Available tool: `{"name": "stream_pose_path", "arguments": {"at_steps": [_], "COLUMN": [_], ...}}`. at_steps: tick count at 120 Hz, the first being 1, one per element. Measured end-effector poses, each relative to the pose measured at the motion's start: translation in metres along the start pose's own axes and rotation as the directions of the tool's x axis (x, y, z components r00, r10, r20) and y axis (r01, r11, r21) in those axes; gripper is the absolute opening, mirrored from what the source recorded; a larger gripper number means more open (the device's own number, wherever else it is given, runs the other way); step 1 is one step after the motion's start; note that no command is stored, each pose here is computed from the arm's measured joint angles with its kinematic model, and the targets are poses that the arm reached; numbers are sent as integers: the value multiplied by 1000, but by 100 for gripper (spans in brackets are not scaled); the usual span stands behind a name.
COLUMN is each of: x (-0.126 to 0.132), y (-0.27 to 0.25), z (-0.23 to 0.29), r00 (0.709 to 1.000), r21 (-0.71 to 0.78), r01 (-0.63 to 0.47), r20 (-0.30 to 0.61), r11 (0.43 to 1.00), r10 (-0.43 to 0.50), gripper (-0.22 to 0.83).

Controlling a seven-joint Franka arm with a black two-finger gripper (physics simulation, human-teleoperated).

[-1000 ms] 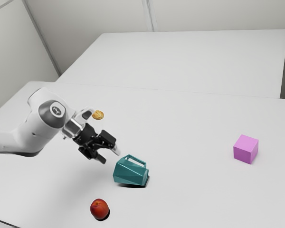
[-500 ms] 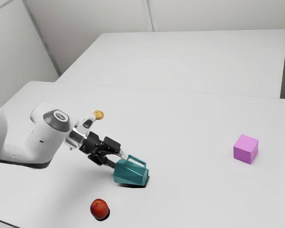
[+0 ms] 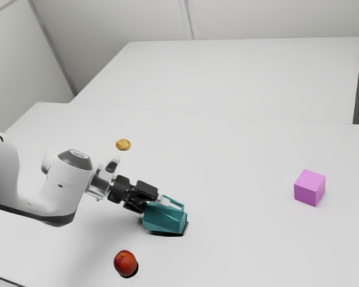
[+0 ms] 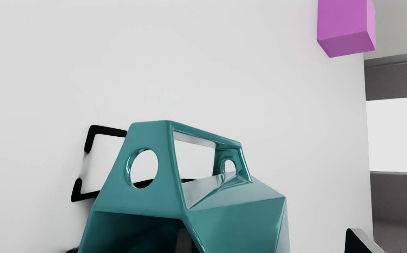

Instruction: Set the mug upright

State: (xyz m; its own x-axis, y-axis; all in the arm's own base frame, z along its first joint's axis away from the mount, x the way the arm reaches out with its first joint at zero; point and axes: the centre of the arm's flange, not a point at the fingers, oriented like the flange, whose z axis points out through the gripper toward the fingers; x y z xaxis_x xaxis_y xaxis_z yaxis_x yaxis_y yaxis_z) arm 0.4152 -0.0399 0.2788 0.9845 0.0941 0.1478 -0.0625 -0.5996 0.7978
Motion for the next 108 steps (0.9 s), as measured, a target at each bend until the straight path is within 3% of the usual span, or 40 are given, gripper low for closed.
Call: {"name": "stream_pose_path", "arguments": {"at_steps": [34,70,108], "x": [1,5,24], "y": [1,13,41], "z": [0,-4,-17], "r00": [997,986,960], "r21": [-12,-12,7], "r01": [-81,-166,-279], "r20": [-15,-28,-29], "r11": [997,986,960], "r10": [81,165,279], "gripper": [1,-12,-15]}}
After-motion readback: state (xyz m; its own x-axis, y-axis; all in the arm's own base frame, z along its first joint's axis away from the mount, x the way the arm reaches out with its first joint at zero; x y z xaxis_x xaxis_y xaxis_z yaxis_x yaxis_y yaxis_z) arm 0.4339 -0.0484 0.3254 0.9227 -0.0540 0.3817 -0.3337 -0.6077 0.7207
